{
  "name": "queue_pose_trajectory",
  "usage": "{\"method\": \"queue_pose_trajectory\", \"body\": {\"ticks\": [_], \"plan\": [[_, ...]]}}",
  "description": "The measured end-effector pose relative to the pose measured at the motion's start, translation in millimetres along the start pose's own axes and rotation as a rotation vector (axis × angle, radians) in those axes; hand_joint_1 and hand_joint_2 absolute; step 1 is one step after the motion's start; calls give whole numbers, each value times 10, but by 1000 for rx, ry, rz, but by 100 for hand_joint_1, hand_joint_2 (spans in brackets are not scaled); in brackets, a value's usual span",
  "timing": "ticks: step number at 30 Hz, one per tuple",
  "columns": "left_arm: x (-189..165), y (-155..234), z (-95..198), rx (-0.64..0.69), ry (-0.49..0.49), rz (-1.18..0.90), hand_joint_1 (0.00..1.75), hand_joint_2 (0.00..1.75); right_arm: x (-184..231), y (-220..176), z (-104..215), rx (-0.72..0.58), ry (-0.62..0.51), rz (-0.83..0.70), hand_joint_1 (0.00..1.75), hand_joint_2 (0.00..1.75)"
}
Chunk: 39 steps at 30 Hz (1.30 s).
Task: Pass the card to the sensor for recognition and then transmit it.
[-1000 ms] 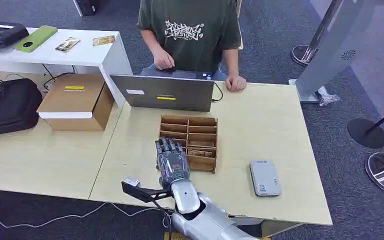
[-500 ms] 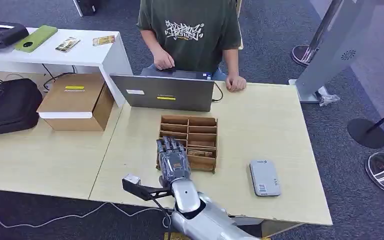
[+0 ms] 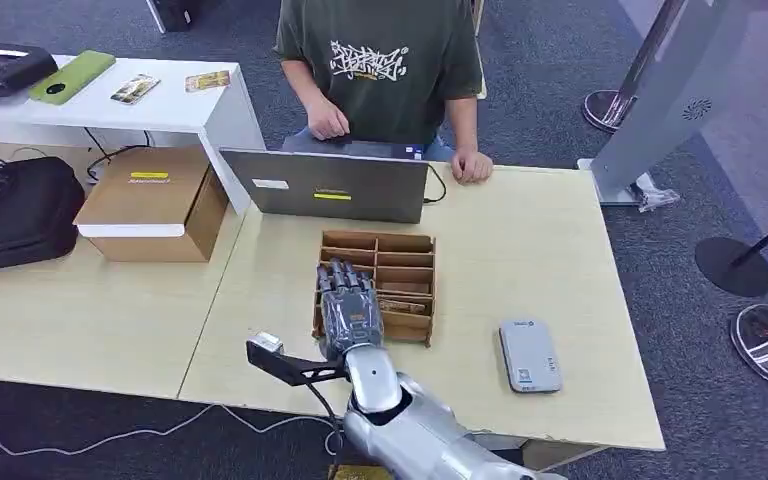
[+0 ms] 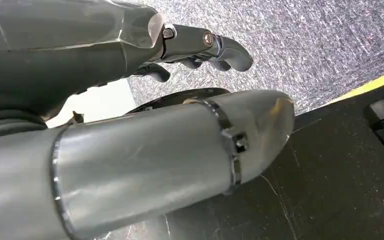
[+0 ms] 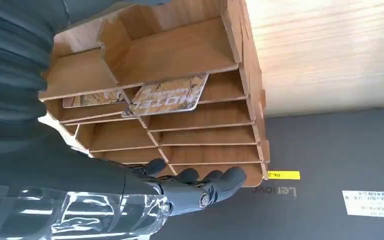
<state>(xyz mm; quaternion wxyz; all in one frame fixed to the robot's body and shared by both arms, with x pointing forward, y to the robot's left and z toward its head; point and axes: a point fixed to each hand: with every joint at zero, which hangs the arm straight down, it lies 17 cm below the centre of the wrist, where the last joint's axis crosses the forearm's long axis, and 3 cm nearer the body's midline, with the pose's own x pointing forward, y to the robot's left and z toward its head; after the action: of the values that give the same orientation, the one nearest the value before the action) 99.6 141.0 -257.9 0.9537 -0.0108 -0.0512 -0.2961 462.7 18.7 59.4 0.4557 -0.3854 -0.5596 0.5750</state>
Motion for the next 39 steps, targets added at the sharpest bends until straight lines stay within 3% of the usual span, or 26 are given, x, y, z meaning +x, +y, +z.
{"method": "queue_pose_trajectory", "body": {"ticks": [39], "plan": [[-31, 11, -8, 10, 6, 30, 0, 0, -103, 1, -6, 6, 35, -6, 0, 175]]}}
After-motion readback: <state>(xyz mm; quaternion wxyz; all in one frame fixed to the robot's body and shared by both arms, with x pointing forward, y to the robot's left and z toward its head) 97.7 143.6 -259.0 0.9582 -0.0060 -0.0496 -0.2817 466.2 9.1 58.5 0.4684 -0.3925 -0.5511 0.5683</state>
